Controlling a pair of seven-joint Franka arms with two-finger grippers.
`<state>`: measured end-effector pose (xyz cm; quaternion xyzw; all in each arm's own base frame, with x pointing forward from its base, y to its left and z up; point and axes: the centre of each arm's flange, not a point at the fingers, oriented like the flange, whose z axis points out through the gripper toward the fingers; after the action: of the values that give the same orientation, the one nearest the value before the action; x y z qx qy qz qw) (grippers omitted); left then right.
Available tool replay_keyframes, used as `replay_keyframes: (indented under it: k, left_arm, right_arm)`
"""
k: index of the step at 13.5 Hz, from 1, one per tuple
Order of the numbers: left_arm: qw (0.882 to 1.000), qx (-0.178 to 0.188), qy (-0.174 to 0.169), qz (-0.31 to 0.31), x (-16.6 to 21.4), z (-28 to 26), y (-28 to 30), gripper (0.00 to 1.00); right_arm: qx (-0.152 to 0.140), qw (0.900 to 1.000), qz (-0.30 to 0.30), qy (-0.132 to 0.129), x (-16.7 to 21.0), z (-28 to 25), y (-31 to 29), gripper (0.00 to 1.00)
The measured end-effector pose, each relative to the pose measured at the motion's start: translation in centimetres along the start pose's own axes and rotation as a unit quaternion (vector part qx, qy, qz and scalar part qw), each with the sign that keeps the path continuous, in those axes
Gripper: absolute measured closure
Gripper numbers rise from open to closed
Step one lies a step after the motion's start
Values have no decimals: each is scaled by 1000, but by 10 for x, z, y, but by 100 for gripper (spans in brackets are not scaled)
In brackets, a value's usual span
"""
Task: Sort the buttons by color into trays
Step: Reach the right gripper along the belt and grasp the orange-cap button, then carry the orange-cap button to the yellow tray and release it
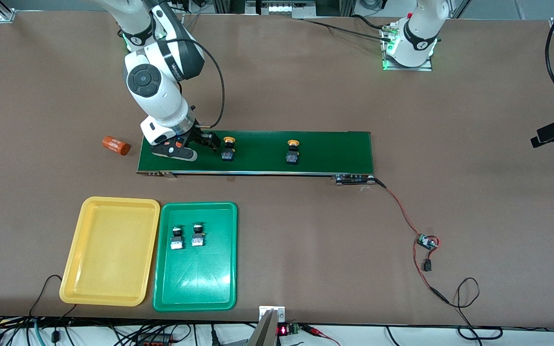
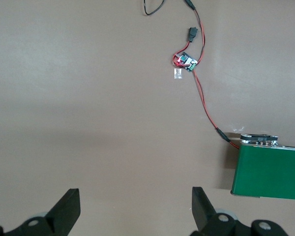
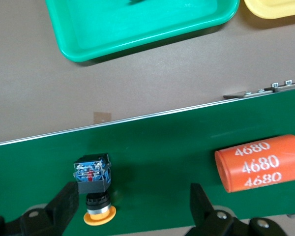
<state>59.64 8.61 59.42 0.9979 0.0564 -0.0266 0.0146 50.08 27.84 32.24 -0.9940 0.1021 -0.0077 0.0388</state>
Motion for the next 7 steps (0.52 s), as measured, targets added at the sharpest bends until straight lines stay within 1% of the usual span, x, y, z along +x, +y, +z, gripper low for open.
replay_keyframes:
  k: [3, 7]
  left_arm:
    - [1000, 0, 2, 1, 0, 0, 1, 0]
    - [1000, 0, 5, 0, 1, -1, 0, 0]
  right_arm:
    - [2, 1000, 3, 3, -4, 3, -2, 0]
    - [-3, 1000, -7, 10, -22, 18, -15, 0]
